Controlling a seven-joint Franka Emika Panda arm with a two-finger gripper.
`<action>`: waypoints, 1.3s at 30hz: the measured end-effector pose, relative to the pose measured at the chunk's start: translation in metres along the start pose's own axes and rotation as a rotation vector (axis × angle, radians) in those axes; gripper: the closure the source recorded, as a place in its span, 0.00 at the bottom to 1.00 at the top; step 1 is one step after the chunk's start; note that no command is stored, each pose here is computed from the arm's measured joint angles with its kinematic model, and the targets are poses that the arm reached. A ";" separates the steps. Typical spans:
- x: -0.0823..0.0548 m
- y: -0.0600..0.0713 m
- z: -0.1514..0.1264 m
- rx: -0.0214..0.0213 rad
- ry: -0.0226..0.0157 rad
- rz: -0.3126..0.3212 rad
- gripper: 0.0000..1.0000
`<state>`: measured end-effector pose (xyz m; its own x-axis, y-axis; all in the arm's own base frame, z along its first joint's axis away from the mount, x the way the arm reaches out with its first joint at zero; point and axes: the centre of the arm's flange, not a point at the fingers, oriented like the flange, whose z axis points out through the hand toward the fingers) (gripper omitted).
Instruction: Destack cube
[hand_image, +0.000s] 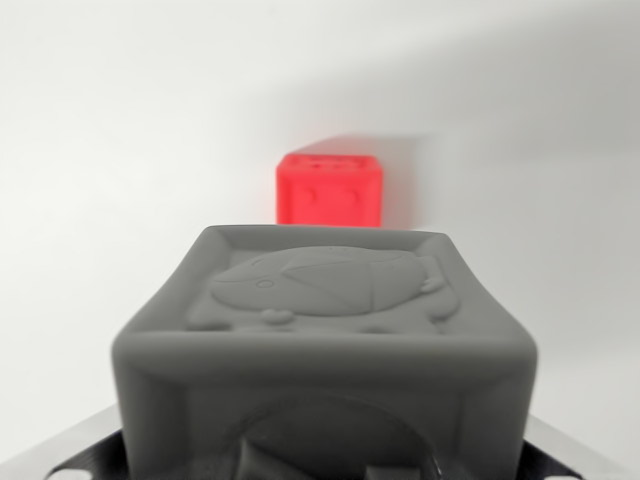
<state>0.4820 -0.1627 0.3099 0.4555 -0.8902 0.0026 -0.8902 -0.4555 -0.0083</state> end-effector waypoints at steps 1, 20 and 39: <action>0.000 -0.001 0.000 -0.0005 -0.0003 -0.005 1.00; -0.016 -0.028 0.021 -0.0122 -0.0057 -0.157 1.00; -0.030 -0.056 0.039 -0.0116 -0.0065 -0.312 1.00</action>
<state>0.5182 -0.1100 0.2715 0.7065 -0.7077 -0.0032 -0.7077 -0.7065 0.0033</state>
